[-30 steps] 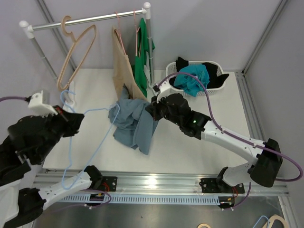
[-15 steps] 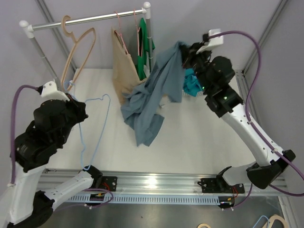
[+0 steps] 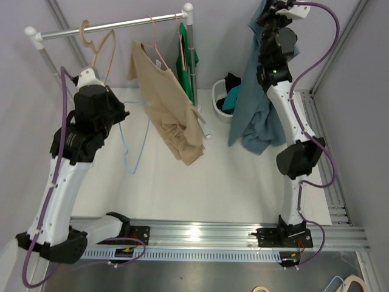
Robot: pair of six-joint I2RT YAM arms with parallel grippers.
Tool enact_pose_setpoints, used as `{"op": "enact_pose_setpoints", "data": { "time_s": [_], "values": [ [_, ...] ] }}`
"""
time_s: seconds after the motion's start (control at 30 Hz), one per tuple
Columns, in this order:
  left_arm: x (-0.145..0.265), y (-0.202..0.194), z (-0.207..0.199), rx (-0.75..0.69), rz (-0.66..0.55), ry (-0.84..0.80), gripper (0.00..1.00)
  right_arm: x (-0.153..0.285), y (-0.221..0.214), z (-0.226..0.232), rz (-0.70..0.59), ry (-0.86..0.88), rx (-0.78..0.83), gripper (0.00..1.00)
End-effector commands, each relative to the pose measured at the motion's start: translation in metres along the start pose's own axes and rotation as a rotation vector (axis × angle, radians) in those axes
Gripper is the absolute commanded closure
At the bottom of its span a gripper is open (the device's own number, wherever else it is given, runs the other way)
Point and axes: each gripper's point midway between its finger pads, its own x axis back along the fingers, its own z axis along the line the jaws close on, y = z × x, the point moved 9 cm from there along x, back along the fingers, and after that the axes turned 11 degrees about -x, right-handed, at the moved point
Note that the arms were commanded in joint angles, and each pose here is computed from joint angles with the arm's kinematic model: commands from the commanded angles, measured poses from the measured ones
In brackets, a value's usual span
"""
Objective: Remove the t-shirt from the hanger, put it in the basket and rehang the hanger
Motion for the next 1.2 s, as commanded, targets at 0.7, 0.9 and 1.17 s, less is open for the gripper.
{"op": "enact_pose_setpoints", "data": {
  "time_s": [0.7, 0.9, 1.17],
  "values": [
    [-0.114, 0.122, -0.013, -0.009, -0.344, 0.02, 0.99, 0.064, -0.195, -0.163, 0.837, -0.336, -0.196, 1.0],
    [-0.139, 0.127, -0.012, -0.052, -0.333, -0.112, 0.99, 0.153, -0.262, -0.199, 1.311, -0.485, -0.2, 1.0],
    [-0.163, 0.128, -0.01, -0.154, -0.346, -0.129, 0.99, 0.159, -0.208, -0.184, 1.133, -0.452, -0.102, 0.19]
  ]
}}
